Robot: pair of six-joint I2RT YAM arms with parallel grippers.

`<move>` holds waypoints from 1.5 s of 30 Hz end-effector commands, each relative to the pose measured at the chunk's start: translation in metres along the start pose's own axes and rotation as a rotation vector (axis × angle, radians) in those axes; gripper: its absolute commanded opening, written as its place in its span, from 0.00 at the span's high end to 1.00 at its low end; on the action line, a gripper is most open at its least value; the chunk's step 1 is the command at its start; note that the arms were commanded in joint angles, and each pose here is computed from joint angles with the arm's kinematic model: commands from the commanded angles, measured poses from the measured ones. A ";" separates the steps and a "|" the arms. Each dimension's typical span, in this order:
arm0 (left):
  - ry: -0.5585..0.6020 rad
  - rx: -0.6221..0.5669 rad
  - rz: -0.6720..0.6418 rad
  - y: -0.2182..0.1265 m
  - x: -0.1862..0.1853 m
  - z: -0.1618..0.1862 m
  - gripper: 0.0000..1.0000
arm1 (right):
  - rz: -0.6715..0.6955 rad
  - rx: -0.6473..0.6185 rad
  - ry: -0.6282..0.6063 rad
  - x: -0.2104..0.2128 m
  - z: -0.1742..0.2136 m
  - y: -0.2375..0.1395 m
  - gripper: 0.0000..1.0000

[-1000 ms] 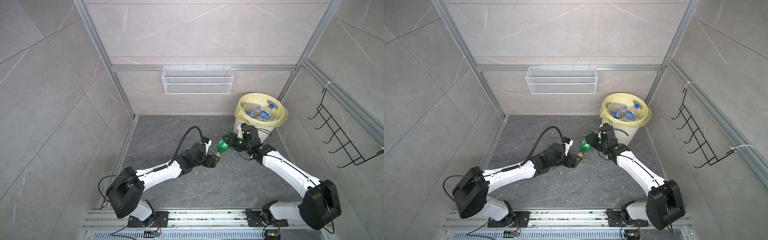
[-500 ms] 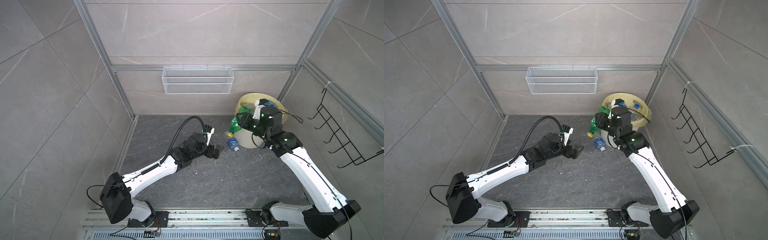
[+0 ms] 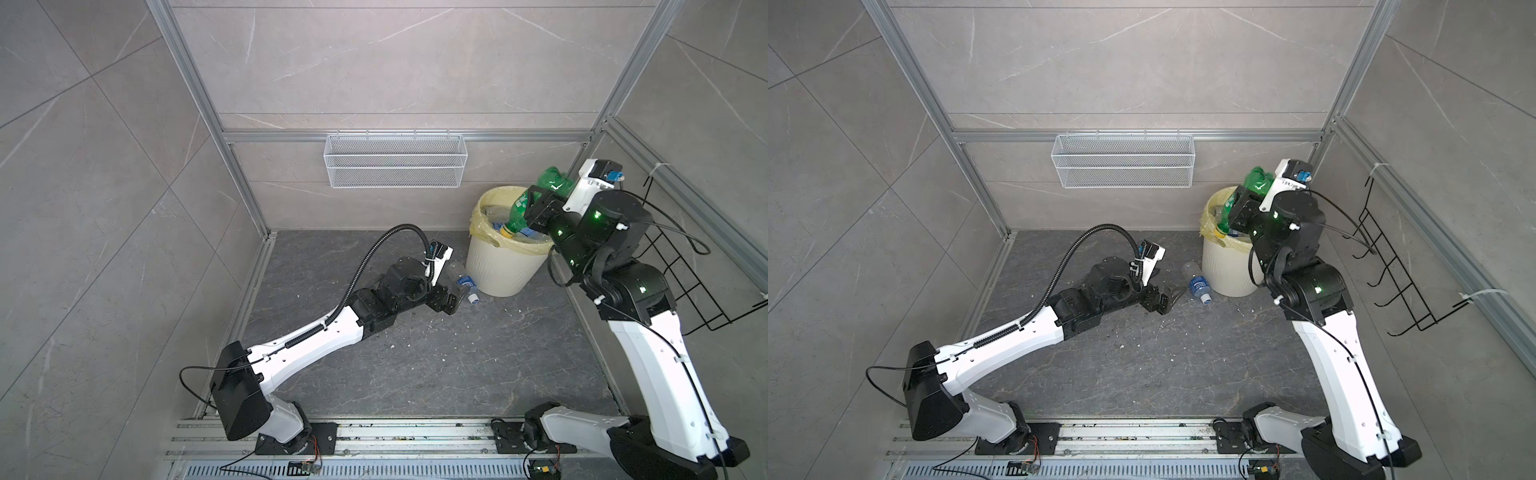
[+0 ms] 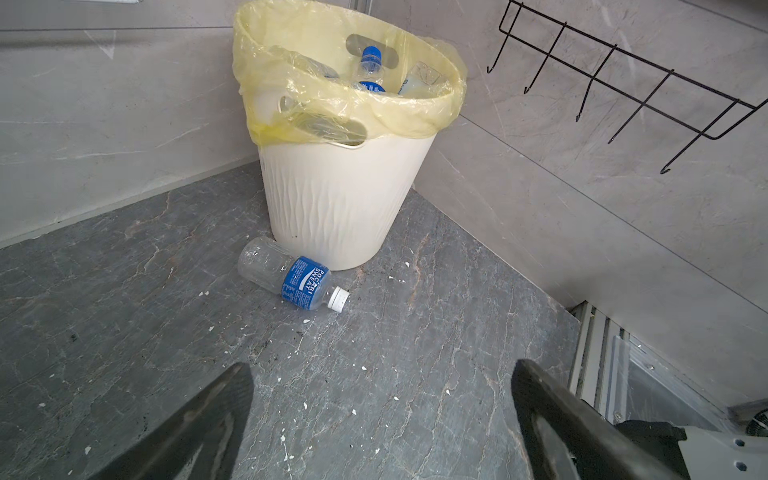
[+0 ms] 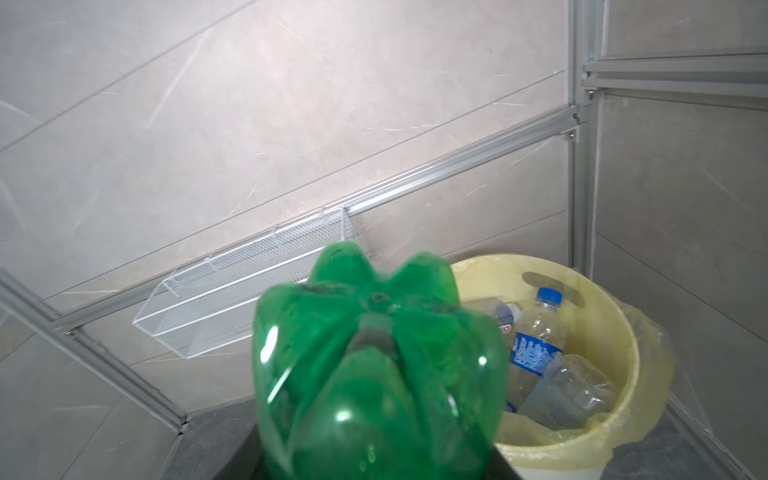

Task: Throw the plastic bottles in the bin
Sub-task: 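Carry the green soda bottle over the bin with the right gripper and release, then withdraw the right gripper from the bin toward the blue-labelled bottle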

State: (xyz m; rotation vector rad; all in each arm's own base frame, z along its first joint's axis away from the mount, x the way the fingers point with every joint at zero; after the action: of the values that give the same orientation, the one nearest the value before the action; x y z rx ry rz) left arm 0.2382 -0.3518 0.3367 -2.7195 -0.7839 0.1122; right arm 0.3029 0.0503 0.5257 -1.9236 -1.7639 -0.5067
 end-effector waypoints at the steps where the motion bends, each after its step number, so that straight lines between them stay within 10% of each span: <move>1: 0.030 -0.045 -0.006 -0.005 0.000 -0.013 0.00 | 0.179 0.087 0.046 -0.048 0.010 0.070 0.64; 5: 0.032 -0.039 -0.016 -0.010 0.001 -0.010 0.00 | 0.271 0.182 0.110 -0.079 0.009 0.117 0.20; 10: 0.032 -0.011 -0.042 -0.011 0.004 0.001 0.00 | 0.187 0.214 0.127 -0.070 0.013 0.115 0.00; 45: -0.223 0.076 -0.112 0.022 0.025 0.052 0.00 | 0.139 0.304 0.132 -0.099 0.072 0.032 0.00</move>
State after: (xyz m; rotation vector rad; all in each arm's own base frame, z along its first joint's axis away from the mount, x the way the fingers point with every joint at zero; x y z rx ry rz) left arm 0.2531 -0.3421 0.2798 -2.5666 -0.9263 0.3159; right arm 0.3311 0.0029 0.4158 -1.7720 -1.5028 -0.2825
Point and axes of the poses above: each gripper's point midway between its finger pads, its own y axis out along the fingers, its own x axis along the line the jaws close on, z = x × y, the point moved 6 cm from there along -y, back along the fingers, and after that the axes turned 15 degrees about y, right-handed, at the moved point
